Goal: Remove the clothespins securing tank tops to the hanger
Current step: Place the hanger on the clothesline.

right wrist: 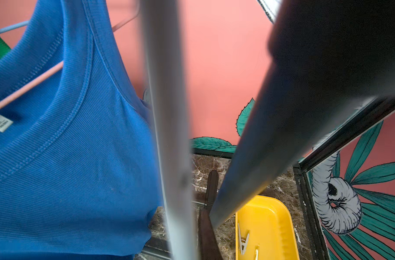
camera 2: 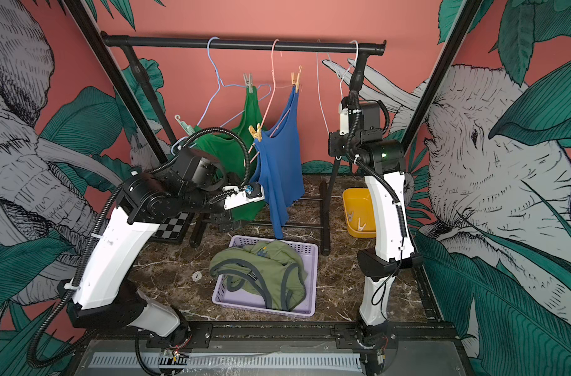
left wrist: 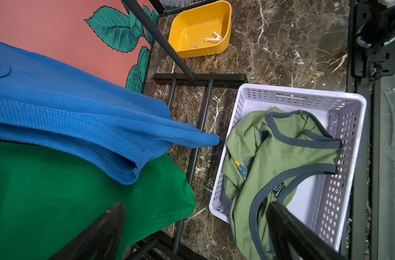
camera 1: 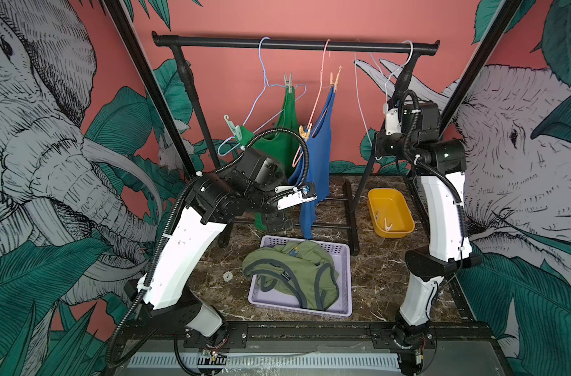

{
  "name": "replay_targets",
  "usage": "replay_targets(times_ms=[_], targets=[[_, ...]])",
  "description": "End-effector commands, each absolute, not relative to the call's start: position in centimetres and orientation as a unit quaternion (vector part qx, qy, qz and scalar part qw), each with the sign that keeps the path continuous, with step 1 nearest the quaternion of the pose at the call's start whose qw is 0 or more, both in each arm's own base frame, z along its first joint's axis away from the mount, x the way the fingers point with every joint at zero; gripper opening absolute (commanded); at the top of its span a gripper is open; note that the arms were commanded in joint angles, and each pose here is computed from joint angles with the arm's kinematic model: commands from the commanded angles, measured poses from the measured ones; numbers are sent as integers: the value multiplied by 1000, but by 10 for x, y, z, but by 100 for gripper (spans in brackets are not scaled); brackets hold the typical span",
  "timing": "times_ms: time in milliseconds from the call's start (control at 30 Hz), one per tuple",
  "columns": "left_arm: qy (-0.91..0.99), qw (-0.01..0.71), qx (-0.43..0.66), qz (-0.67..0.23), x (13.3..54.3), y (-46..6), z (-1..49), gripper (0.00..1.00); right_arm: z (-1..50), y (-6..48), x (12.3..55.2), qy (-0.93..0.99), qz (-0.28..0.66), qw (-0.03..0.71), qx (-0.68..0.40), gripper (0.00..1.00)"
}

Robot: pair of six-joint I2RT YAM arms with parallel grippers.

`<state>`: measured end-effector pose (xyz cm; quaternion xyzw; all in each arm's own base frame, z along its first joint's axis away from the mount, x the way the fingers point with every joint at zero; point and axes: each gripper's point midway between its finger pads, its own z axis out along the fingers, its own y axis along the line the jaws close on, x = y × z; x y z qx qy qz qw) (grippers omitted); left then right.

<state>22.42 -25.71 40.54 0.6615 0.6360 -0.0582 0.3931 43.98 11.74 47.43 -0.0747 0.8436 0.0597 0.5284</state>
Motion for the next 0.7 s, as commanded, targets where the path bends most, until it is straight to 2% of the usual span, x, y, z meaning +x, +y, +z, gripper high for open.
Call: replay_targets(times_ms=[0,167,200,300,433,533,667], targets=[[621,407,667,-66,210,-250,416,99,461,123,441,855,74,507,-78,0],[618,417,664,-61,210,-248,421,99,461,130,437,856,95,502,-81,0],[620,421,660,-58,212,-247,423,99,462,131,436,855,98,502,-83,5],[621,438,648,-47,217,-245,432,99,466,136,429,852,105,505,-90,10],[616,464,635,-33,219,-240,449,99,476,133,417,846,102,515,-91,36],[610,483,628,-20,220,-235,461,99,488,129,404,839,103,527,-91,51],[611,509,606,5,229,-229,477,99,508,123,384,823,106,550,-92,62]])
